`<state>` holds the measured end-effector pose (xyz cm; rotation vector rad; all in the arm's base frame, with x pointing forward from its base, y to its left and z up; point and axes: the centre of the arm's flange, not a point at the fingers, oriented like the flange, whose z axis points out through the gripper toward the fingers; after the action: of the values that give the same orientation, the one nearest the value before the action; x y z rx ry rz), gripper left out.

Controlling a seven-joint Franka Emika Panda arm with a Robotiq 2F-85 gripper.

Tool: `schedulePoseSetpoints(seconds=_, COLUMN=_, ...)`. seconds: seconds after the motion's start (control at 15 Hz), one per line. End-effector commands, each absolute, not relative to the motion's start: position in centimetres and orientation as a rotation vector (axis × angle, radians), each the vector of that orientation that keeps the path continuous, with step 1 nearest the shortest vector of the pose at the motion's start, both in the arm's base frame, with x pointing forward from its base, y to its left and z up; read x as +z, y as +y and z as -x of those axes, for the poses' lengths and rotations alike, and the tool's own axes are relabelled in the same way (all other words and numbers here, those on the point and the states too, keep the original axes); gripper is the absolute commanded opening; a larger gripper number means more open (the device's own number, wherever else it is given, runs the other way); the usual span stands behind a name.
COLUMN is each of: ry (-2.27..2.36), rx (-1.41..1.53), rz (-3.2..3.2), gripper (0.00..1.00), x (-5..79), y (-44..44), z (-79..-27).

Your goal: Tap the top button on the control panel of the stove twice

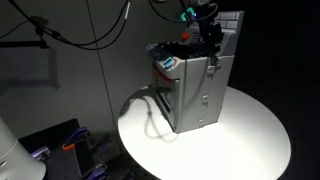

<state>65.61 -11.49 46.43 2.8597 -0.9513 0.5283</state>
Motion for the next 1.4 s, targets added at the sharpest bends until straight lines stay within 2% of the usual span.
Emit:
schedulePoseSetpoints(seconds=0.0, ry=-0.946, rx=0.551, rz=-2.872, gripper=1.00, x=46.8, y=-11.6, z=-67.0)
schedulePoseSetpoints(seconds=1.33, ry=-0.938, rx=0.584, rz=-2.854, gripper=1.00, x=45.9, y=-11.9, z=-68.1)
